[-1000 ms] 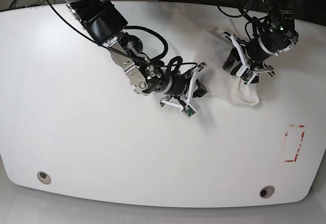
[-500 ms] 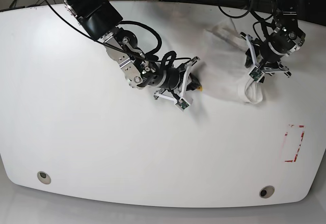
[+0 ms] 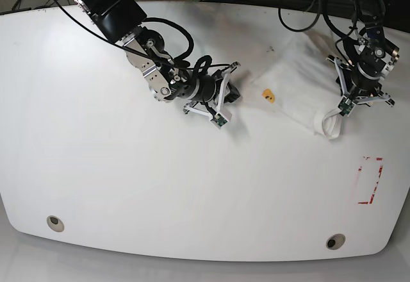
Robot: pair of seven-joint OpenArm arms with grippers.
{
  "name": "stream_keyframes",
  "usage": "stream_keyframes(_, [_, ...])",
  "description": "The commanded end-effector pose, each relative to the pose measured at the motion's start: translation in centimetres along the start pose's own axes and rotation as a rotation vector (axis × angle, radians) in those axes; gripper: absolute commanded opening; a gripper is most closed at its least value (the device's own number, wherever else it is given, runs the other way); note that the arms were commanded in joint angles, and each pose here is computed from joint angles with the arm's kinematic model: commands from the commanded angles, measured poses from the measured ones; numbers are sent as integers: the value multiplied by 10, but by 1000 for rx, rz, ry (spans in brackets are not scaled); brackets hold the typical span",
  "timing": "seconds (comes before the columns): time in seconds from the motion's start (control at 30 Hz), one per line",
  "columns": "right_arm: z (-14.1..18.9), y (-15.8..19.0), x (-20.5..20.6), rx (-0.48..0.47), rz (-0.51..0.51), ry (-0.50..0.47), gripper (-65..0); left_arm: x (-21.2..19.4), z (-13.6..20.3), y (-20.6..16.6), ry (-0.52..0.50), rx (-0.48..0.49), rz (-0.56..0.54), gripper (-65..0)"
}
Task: Layout the t-shirt on the table in an organized manner, then fold the t-shirt properly
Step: 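Adjust the folded shirt with the left gripper while the right gripper hovers, then grasp the shirt bundle edge with the left gripper and lift it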
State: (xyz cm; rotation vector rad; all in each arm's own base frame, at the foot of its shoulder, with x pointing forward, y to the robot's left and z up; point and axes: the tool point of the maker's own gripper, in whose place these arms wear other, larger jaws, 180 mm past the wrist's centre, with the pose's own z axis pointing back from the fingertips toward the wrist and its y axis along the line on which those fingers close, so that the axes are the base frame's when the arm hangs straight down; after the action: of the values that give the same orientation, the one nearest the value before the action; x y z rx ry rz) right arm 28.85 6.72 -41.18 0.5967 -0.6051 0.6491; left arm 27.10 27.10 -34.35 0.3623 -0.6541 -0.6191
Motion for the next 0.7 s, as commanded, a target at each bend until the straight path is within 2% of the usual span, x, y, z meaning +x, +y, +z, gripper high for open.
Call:
stream_keyframes(0.0, [7, 7, 34, 18, 31, -91, -631, 11, 6, 17, -36, 46, 5, -503])
stream_keyframes(0.27, [18, 23, 58, 44, 74, -141, -631, 32, 12, 22, -96, 76, 30, -503])
stream_keyframes(0.47, [9, 51, 82, 98, 71, -192, -631, 37, 11, 7, -120, 58, 117, -505])
stream_keyframes(0.67, [0, 69, 101, 108, 99, -219, -631, 27, 13, 2, -108, 67, 198, -505])
